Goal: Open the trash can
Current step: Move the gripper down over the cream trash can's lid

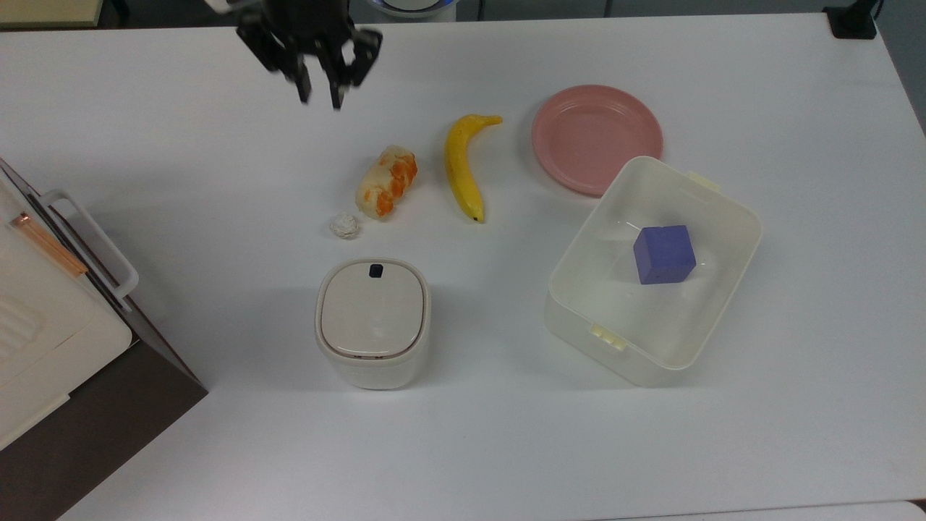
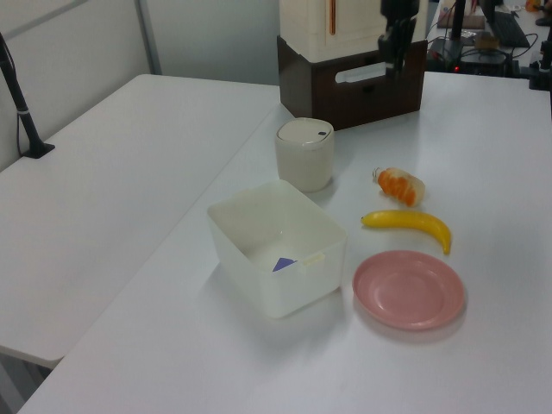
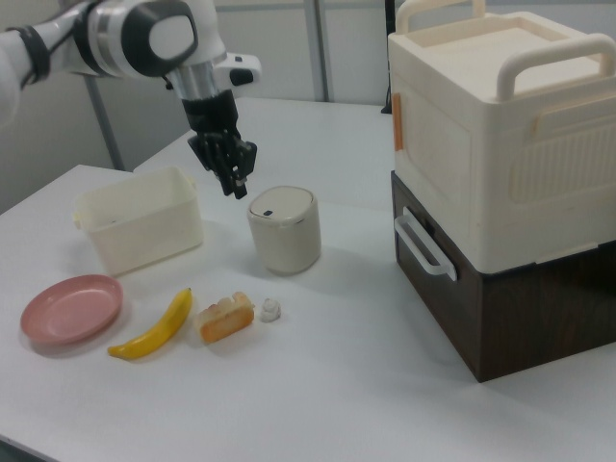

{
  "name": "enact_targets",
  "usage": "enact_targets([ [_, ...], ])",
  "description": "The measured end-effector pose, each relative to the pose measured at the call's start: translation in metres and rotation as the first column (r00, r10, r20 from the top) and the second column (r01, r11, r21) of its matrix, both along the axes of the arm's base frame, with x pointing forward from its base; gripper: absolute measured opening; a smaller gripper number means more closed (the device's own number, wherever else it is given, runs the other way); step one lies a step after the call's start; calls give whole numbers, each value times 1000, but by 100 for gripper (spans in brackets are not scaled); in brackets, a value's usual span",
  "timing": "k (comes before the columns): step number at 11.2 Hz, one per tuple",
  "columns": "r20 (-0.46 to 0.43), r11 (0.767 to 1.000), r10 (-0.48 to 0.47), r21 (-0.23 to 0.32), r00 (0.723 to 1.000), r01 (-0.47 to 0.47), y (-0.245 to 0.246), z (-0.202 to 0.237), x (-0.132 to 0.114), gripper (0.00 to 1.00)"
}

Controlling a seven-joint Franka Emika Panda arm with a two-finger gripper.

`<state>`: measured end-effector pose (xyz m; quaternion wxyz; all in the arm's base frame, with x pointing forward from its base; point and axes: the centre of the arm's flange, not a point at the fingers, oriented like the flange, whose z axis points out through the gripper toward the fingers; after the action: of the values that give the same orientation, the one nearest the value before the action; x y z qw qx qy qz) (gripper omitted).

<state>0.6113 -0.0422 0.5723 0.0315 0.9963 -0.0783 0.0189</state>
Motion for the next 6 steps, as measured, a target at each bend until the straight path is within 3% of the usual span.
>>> enact_targets([
  [2,26,1000,-21,-9,999,21,9,-28,29,3],
  [6,195,989,-145,-7,970,149,17,-54,81,1],
])
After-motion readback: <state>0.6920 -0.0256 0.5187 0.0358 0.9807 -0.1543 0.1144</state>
